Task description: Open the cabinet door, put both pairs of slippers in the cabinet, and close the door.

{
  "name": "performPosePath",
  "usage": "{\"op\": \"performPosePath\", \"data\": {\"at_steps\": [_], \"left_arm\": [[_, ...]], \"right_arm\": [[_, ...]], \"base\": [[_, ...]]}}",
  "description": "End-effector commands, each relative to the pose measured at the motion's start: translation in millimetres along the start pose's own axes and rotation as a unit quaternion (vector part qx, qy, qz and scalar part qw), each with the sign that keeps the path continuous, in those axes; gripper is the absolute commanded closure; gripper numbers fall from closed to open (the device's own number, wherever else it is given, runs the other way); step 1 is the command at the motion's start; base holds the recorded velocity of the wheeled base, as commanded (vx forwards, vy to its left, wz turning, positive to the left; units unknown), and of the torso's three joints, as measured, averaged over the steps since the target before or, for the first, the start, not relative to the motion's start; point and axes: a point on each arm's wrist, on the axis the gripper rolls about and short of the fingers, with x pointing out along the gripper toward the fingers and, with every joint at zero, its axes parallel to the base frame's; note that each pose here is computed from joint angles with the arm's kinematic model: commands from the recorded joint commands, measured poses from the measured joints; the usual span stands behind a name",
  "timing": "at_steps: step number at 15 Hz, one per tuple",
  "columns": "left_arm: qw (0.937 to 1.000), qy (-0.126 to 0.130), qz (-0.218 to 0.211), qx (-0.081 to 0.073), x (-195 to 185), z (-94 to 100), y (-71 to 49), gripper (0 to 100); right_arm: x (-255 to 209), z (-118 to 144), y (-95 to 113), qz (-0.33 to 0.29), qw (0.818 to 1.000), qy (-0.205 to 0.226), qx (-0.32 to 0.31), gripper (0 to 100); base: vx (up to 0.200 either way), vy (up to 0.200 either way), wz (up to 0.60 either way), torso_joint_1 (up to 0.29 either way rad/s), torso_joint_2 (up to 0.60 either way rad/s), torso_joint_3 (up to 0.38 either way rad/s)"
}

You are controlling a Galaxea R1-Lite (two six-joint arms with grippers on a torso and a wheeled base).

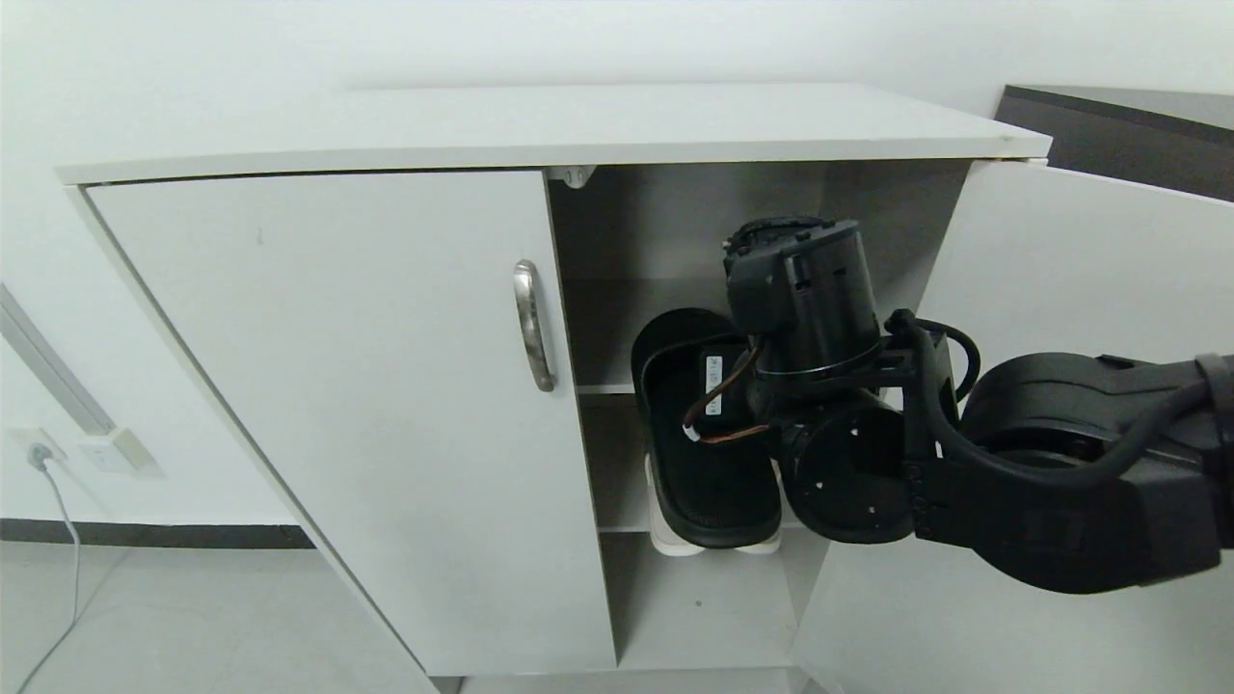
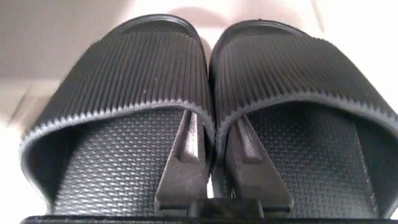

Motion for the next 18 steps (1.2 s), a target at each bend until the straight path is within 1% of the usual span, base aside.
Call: {"op": "performPosePath", "data": {"at_steps": [1, 4, 7, 12, 18], "left_arm": [[1.0, 0.0, 0.0, 0.0, 0.0, 0.0, 0.0, 100], [1.0, 0.0, 0.0, 0.0, 0.0, 0.0, 0.0, 100], [1.0, 0.0, 0.0, 0.0, 0.0, 0.0, 0.0, 100], [1.0, 0.0, 0.0, 0.0, 0.0, 0.0, 0.0, 100], [1.0, 0.0, 0.0, 0.0, 0.0, 0.0, 0.0, 100]], "right_arm": [[4.0, -4.8, -0.6, -0.003, 1.0, 0.005, -0.004, 100], [3.1, -6.7, -2.2, -0.001, 1.0, 0.006, -0.006, 100], [10.0, -7.6, 2.4, 0.02, 1.0, 0.011, -0.006, 100], [30.7, 2.2, 4.6, 0.019, 1.0, 0.004, 0.002, 100], [58.1, 9.4, 5.7, 0.001, 1.0, -0.008, 0.009, 100]], "base": [[0.0, 0.0, 0.0, 0.0, 0.0, 0.0], [0.0, 0.0, 0.0, 0.0, 0.0, 0.0], [0.0, 0.0, 0.0, 0.0, 0.0, 0.0], [0.0, 0.0, 0.0, 0.0, 0.0, 0.0], [0.0, 0.0, 0.0, 0.0, 0.0, 0.0]]}}
